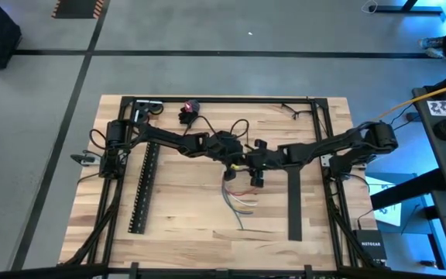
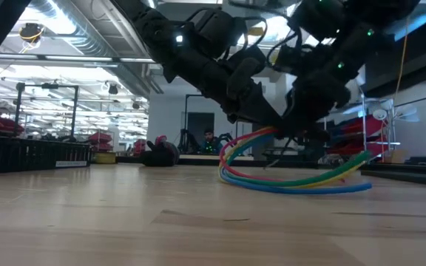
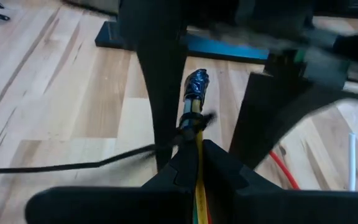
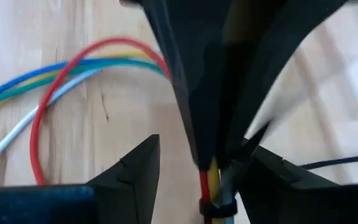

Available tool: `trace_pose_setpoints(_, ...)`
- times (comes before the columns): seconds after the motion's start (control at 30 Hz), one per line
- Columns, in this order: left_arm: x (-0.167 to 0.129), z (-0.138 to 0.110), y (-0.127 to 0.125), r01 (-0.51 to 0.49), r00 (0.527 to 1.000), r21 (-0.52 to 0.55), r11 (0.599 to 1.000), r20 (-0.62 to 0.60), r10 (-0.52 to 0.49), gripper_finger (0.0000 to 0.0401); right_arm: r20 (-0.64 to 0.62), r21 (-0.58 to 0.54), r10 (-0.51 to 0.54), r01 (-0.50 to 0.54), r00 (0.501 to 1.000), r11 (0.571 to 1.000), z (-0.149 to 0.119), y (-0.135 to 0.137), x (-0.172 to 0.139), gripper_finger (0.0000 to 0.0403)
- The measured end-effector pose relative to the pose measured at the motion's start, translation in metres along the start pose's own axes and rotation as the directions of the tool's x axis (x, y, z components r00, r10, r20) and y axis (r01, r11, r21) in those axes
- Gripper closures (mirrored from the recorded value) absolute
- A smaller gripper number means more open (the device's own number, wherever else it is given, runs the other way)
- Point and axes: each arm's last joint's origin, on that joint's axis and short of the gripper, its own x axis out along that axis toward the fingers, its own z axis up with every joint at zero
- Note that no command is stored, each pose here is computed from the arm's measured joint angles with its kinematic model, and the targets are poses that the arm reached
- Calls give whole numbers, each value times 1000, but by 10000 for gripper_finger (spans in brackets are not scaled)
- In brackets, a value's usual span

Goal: Ziptie cables
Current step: Wrap the cable wires with the black zip tie

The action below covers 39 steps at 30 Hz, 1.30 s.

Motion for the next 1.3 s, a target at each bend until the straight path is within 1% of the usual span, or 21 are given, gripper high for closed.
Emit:
trace_pose_setpoints(0.13,0,0,0,1,1000,-7,1000,-2,-1,387,-32,24,37,-36,999,999,-4,2,5,221)
trace_pose_setpoints(0.23,0,0,0,1,1000,-11,1000,-3,-1,375,-37,25,44,-43,998,999,-4,2,4,221)
trace_pose_setpoints(0.37,-4,5,0,-1,1000,-9,1000,-6,1,340,-39,26,46,-45,998,999,-4,2,4,221)
trace_pose_setpoints(0.53,-14,16,-2,-1,1000,40,999,11,1,291,-38,31,46,-44,998,999,-4,2,4,221)
trace_pose_setpoints(0.7,-15,16,-2,-2,1000,52,999,7,2,263,-36,33,44,-43,998,999,-4,2,4,221)
trace_pose_setpoints(0.83,-13,14,-2,-1,1000,119,993,-6,2,259,-37,34,44,-43,998,998,-4,2,4,221)
trace_pose_setpoints(0.93,-6,5,-1,2,999,185,983,-39,5,258,-42,34,43,-42,998,999,-5,2,4,221)
trace_pose_setpoints(1.07,2,-7,2,-35,994,248,968,-88,58,258,-42,34,43,-42,998,999,-5,2,4,221)
trace_pose_setpoints(1.13,4,-6,5,-52,995,277,959,-66,73,258,-42,41,43,-41,998,998,-5,2,4,221)
trace_pose_setpoints(1.3,7,-13,12,-47,991,356,933,-98,87,258,-46,83,43,-39,998,996,-5,2,4,221)
